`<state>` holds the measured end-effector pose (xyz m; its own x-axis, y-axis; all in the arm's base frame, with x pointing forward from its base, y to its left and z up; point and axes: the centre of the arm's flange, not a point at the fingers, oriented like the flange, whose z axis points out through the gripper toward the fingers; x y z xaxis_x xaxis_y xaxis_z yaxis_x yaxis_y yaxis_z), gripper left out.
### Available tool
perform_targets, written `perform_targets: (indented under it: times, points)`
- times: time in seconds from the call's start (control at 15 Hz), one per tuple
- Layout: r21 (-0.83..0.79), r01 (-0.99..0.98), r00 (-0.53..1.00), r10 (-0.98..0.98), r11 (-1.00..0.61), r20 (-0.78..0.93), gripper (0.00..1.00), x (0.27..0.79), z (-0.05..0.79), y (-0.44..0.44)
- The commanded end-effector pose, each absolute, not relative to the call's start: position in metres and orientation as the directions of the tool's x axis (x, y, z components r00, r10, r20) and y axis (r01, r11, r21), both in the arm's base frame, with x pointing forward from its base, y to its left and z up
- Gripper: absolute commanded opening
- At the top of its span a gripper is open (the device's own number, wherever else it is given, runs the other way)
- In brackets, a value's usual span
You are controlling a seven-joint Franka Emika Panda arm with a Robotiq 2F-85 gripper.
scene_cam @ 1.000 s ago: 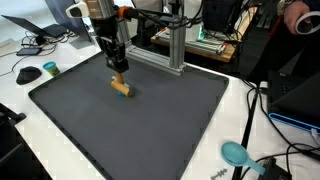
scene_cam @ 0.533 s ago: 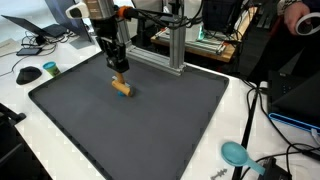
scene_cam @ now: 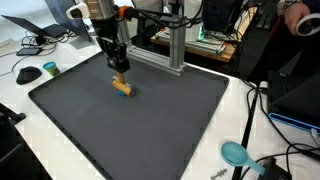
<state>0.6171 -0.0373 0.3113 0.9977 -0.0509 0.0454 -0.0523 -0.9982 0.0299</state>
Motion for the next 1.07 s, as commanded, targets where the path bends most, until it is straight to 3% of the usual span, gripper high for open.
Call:
perform_targets:
  times: [0.0,1.0]
  points:
    - [-0.005,-0.037,0.994,-0.036,-0.999,-0.101,0.22,0.6042,0.2514,-0.0272]
    - [-0.006,-0.027,0.993,-0.026,-1.000,-0.117,0.22,0.6005,0.2477,-0.0269]
